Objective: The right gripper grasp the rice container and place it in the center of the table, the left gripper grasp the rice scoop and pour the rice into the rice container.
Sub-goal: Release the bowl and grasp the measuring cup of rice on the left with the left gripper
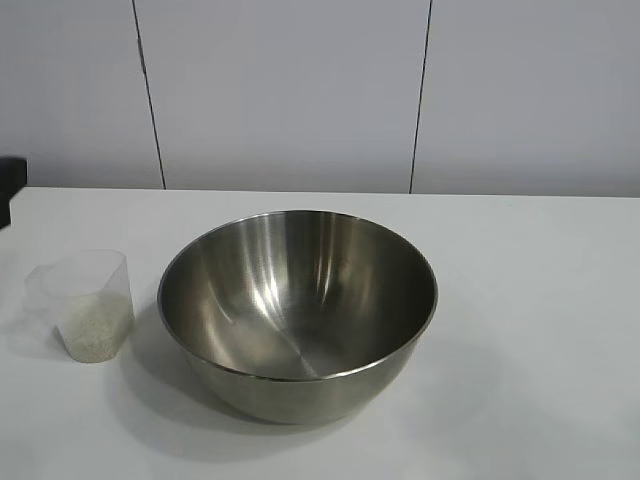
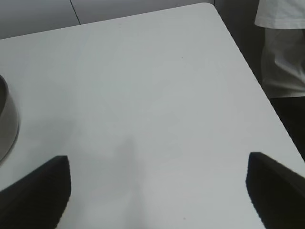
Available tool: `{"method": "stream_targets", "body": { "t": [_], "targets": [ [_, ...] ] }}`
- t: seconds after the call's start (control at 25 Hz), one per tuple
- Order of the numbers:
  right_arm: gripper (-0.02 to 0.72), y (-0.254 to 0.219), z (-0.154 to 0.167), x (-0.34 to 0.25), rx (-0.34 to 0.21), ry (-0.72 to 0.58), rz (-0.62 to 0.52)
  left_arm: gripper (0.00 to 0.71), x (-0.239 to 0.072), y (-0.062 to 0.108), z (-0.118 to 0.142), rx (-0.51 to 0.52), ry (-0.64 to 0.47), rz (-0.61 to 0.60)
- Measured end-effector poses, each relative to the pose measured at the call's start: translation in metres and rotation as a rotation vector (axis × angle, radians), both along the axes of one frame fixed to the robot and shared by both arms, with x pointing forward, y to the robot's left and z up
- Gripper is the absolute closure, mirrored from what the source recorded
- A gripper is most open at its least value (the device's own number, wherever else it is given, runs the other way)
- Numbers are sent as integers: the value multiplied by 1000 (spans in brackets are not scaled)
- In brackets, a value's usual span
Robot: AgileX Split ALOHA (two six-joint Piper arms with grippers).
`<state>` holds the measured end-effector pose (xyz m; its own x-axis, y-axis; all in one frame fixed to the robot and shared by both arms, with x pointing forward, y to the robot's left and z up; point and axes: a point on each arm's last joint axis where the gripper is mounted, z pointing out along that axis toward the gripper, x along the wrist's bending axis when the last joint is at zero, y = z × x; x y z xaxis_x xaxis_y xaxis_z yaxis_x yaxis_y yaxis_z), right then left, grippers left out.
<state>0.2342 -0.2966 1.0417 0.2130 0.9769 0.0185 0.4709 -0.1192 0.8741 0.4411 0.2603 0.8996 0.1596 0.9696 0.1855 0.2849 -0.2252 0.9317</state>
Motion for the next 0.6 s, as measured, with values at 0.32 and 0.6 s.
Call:
{"method": "stream_targets", "body": {
  "t": [0.32,0.6],
  "targets": [
    [9,0,0,0,0,0,0,194,2,2,-38,75,165,8],
    [9,0,0,0,0,0,0,195,23,0,-57,113,186,9]
  ]
}}
